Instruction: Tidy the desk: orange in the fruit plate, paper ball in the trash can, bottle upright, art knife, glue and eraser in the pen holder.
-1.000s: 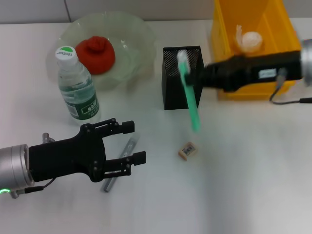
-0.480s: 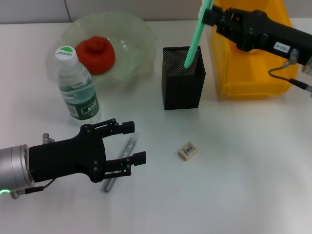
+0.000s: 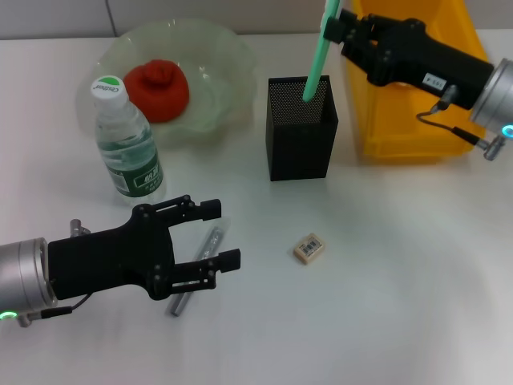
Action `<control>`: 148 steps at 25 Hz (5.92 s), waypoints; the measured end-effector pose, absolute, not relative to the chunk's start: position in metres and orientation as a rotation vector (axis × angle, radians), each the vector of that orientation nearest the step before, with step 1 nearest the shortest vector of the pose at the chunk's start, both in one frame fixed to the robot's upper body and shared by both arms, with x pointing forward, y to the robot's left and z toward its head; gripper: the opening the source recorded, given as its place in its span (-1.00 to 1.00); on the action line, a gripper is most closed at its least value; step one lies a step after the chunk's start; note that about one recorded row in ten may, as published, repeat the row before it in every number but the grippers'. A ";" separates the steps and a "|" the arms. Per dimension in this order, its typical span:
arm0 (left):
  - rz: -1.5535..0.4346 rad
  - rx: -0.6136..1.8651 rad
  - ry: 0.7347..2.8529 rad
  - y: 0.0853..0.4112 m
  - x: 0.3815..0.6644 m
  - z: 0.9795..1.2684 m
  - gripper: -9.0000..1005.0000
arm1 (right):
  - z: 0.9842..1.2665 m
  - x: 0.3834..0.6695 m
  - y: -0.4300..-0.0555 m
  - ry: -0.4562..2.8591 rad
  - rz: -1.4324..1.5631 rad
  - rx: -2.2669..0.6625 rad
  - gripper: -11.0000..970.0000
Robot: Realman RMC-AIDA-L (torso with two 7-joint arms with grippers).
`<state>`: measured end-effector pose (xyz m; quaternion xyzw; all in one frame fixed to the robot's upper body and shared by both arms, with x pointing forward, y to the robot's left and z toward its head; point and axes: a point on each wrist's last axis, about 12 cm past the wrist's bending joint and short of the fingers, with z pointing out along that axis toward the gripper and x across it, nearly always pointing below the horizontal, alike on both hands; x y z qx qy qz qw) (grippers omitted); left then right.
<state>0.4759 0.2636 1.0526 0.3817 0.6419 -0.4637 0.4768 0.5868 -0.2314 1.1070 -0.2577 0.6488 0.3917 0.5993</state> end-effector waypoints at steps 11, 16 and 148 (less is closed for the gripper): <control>-1.121 0.932 1.575 0.264 0.478 1.052 0.57 | 1.091 0.590 -0.222 1.555 0.846 -0.630 -0.48; -1.125 0.928 1.579 0.263 0.477 1.051 0.57 | 1.089 0.589 -0.221 1.565 0.847 -0.624 -0.47; -1.136 0.917 1.577 0.264 0.474 1.051 0.56 | 1.119 0.573 -0.105 2.403 0.380 -1.677 0.05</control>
